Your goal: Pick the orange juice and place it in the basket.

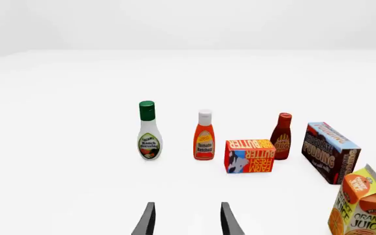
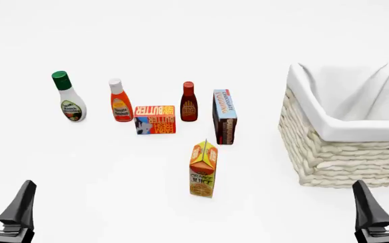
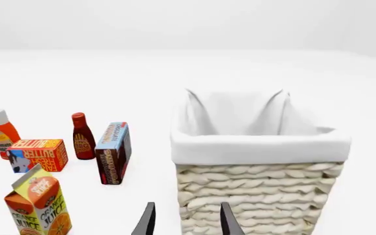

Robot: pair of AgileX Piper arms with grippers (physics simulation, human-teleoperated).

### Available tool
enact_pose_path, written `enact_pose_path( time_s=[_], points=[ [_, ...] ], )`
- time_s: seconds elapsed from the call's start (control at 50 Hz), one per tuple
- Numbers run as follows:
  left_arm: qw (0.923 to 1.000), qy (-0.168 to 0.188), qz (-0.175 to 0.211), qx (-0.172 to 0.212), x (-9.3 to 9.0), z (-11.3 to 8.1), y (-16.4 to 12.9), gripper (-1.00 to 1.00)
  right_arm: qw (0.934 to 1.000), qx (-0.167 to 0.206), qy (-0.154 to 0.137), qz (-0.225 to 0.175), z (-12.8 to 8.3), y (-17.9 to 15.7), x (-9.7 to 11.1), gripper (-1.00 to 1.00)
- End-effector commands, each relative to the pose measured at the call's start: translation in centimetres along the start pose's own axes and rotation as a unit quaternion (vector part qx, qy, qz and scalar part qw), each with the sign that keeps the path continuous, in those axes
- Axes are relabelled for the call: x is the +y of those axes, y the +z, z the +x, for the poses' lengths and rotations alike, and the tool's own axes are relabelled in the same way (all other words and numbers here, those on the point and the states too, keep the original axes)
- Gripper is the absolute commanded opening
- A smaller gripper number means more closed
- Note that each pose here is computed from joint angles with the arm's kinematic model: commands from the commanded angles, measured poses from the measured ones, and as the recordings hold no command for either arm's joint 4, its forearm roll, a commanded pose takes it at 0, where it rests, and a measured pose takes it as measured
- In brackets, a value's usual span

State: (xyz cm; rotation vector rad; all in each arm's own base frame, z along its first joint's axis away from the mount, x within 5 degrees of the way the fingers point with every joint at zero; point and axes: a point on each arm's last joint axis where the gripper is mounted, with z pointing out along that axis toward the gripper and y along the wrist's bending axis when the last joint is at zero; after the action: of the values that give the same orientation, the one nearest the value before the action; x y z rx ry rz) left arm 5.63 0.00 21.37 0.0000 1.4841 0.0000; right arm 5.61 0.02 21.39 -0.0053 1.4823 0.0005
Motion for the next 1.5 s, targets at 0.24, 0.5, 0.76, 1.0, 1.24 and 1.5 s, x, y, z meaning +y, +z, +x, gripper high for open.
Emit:
enact_pose_path(
  time_s=[0.24, 0.5, 0.76, 1.0, 1.24, 1.5],
  points=[
    [1.0000, 0.000, 0.000, 0.000, 0.0, -0.1, 0.0, 1.00, 0.9997, 0.004, 0.014, -0.021, -0.1, 0.1, 0.2, 1.00],
    [1.0000, 0.000, 0.000, 0.000, 0.0, -0.1, 0.0, 1.00, 0.9976, 0.001, 0.034, -0.060, -2.3, -0.1, 0.6, 1.00],
    [1.0000, 0.000, 0.000, 0.000, 0.0, -0.1, 0.0, 1.00, 0.9962, 0.006, 0.019, -0.085, -4.5, 0.8, 1.0, 1.00],
    [1.0000, 0.000, 0.000, 0.000, 0.0, -0.1, 0.0, 1.00, 0.9916, 0.027, 0.004, -0.126, -5.6, 3.2, 2.1, 1.00],
    [1.0000, 0.000, 0.000, 0.000, 0.0, -0.1, 0.0, 1.00, 0.9830, 0.052, 0.002, -0.176, -7.3, 5.4, 3.8, 1.00],
    [1.0000, 0.000, 0.000, 0.000, 0.0, -0.1, 0.0, 1.00, 0.9751, 0.064, -0.007, -0.212, -9.9, 7.1, 5.3, 1.00]
  ],
)
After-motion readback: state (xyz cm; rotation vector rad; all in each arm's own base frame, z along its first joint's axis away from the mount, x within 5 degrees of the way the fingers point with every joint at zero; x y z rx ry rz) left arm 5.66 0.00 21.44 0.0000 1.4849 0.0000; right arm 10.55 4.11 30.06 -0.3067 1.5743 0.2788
